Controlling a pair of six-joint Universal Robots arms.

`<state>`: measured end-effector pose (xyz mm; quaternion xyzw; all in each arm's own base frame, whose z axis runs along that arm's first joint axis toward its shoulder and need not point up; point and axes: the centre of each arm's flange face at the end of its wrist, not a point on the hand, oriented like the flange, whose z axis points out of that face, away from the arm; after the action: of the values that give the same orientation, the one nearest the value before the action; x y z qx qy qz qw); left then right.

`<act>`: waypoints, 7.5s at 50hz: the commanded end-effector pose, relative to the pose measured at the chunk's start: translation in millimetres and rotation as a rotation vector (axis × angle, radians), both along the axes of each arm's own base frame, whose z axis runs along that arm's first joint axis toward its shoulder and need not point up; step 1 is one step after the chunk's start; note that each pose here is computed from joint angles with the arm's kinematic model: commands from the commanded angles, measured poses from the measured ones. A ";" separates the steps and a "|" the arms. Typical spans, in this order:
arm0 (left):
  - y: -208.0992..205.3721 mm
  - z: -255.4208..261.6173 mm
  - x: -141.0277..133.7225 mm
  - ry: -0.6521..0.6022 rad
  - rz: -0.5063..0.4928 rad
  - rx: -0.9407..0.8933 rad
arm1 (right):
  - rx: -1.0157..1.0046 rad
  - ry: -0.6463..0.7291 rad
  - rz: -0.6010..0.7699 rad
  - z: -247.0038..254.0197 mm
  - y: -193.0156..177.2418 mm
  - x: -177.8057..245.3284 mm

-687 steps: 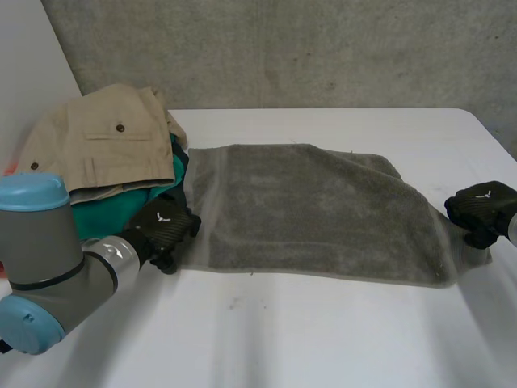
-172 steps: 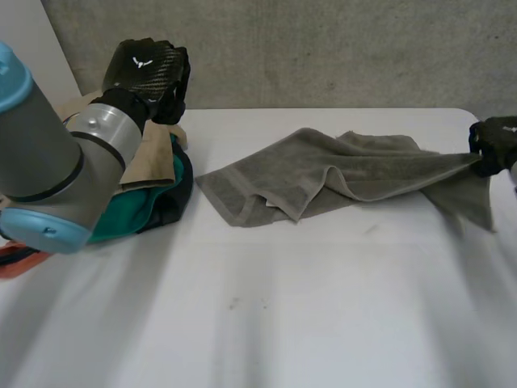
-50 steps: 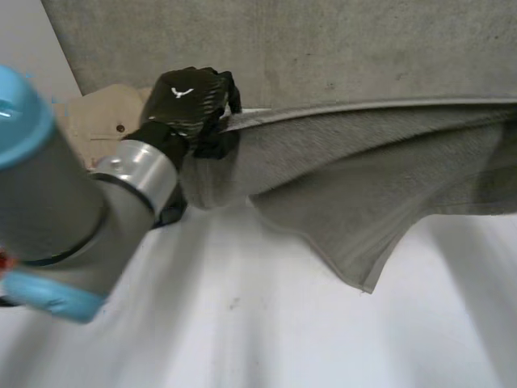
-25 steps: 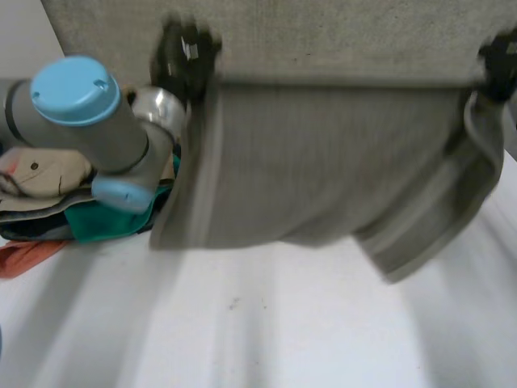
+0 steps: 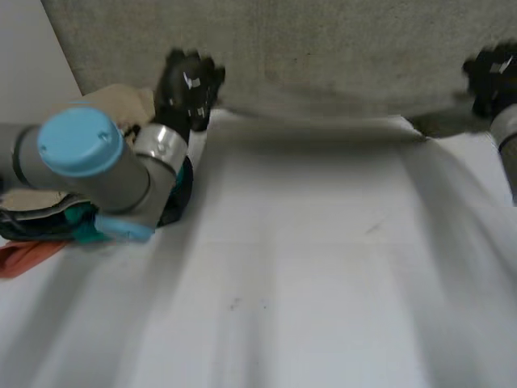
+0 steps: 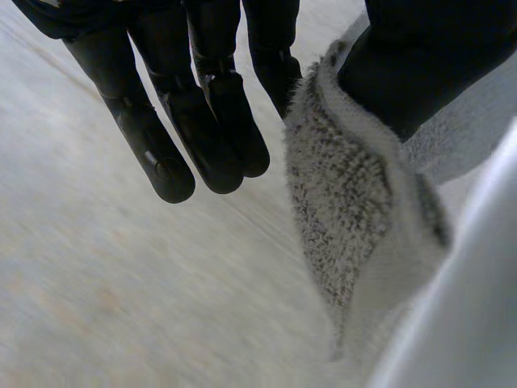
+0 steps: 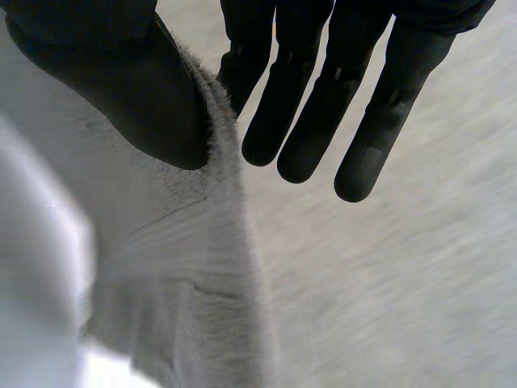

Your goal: Fold the laundry.

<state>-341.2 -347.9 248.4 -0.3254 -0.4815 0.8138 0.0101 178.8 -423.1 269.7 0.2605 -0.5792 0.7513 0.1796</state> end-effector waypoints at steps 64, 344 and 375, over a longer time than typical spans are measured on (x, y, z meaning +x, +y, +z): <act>-19.5 57.4 23.1 0.099 0.227 -0.191 | -0.211 -0.002 0.038 35.1 -37.9 -32.9; 89.2 -26.1 15.6 0.094 -0.002 0.338 | 0.503 0.016 -0.230 -124.7 15.9 -184.9; 94.7 -17.4 32.6 0.107 0.027 0.330 | 0.225 0.179 0.873 -121.9 175.9 176.5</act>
<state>-311.3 -250.2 232.3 -0.2719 -0.6087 0.7408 0.0819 314.6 -287.0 185.4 0.5187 -0.4949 0.6927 -0.0791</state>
